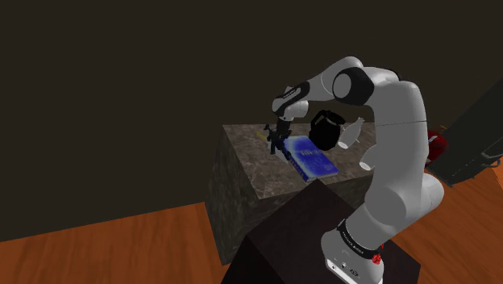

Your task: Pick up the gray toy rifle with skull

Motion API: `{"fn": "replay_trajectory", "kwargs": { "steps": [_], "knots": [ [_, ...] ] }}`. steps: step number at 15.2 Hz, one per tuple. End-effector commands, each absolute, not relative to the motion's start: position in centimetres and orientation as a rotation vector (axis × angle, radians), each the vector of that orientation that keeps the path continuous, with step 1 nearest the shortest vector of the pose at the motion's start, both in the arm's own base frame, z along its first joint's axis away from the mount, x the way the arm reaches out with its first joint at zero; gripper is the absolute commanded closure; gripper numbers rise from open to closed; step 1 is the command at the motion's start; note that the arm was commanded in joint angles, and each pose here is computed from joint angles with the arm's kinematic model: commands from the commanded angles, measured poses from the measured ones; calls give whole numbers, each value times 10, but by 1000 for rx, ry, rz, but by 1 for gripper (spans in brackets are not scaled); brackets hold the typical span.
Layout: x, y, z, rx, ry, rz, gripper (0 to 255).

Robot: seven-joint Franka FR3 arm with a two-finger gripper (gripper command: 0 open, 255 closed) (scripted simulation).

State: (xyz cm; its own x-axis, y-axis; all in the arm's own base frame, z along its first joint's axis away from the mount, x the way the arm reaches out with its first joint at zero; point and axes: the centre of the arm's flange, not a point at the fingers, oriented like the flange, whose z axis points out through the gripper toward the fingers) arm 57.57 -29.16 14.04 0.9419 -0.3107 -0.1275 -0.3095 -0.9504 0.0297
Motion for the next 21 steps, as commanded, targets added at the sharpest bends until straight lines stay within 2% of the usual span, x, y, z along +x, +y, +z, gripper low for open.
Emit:
{"fn": "replay_trajectory", "kwargs": {
  "steps": [1, 21],
  "knots": [
    [575, -292, 140, 3086, -493, -207, 255],
    [576, -291, 220, 3086, -493, -207, 255]
  ]
}}
